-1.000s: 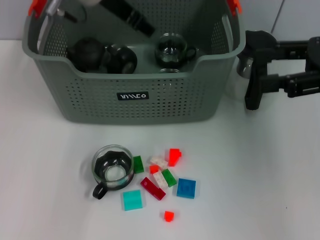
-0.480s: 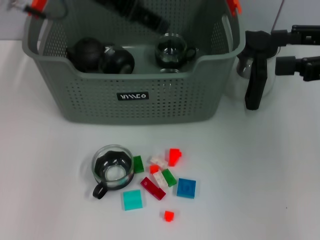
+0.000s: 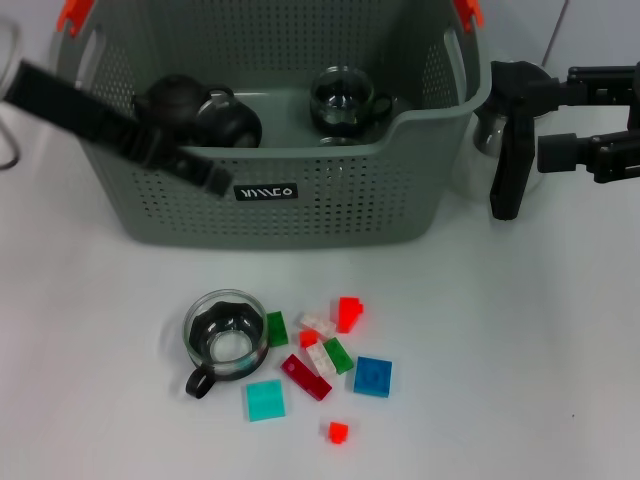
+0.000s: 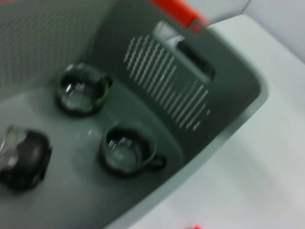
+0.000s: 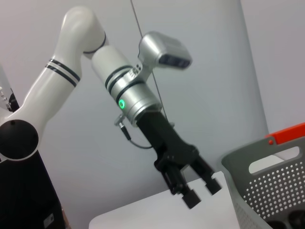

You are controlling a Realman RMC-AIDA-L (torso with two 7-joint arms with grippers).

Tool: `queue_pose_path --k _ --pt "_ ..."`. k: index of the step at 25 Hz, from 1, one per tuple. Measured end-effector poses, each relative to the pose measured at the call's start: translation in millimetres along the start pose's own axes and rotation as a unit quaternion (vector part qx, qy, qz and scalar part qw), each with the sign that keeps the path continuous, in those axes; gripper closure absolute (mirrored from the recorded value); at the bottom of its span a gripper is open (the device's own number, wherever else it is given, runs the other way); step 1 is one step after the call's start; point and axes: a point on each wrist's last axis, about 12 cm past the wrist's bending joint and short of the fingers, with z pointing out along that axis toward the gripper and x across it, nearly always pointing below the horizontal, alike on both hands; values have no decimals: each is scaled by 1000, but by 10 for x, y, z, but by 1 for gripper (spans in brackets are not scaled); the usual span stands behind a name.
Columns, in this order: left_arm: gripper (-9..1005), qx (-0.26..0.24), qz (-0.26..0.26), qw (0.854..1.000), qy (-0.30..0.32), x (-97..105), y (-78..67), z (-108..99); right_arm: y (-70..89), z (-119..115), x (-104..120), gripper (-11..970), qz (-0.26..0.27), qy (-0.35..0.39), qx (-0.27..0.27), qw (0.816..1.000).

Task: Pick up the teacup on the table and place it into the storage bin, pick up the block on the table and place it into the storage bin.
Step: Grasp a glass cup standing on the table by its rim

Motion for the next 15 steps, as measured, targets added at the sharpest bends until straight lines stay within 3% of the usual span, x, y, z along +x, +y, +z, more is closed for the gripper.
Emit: queue_pose_path --k 7,15 --pt "106 -1 -37 999 32 270 155 89 -3 46 -15 61 -1 -2 -5 1000" --pt "107 -33 -59 993 100 351 322 582 -11 70 -15 61 0 -4 -5 1000"
